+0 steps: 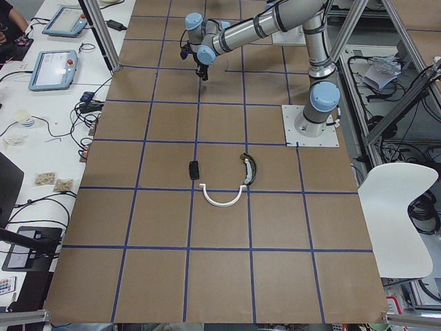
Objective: Place bearing gear from tray to pile
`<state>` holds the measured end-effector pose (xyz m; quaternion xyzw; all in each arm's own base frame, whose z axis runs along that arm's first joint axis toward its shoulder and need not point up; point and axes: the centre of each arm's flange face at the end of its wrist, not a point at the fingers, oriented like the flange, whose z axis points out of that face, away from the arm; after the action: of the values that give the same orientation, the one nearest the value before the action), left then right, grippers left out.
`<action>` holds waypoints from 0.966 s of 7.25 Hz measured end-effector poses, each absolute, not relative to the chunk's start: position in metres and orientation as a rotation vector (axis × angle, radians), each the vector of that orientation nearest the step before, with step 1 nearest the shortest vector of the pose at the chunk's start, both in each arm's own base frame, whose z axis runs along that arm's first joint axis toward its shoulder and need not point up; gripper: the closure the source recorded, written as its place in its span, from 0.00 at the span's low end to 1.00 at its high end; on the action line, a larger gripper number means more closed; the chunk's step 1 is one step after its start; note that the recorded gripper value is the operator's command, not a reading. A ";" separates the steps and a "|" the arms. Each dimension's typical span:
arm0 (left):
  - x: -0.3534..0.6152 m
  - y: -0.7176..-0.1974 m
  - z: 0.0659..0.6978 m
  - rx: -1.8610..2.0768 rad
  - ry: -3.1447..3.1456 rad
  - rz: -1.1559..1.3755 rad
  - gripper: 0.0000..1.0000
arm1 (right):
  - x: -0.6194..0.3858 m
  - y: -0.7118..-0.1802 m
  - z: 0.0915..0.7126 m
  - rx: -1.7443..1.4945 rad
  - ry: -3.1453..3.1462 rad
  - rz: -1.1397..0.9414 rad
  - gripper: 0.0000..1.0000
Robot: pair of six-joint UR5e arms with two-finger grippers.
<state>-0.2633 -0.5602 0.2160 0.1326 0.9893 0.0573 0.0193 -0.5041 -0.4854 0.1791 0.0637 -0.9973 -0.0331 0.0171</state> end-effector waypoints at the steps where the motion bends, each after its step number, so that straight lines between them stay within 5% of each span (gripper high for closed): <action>1: -0.224 -0.581 0.233 0.320 3.057 0.174 1.00 | -0.504 -0.486 0.182 0.199 -3.094 -0.100 0.99; 4: -0.026 -0.616 0.247 -0.015 3.049 0.224 1.00 | -0.454 -0.518 0.238 0.294 -3.048 -0.067 1.00; 7: 0.165 -0.586 0.244 -0.259 3.069 0.279 1.00 | -0.222 -0.618 0.307 0.254 -3.046 -0.016 0.99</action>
<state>0.1647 -0.5859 0.2440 -0.0836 0.9921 0.0901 0.0245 -0.2223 -0.6178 0.3075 0.0830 -0.9956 -0.0051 0.0422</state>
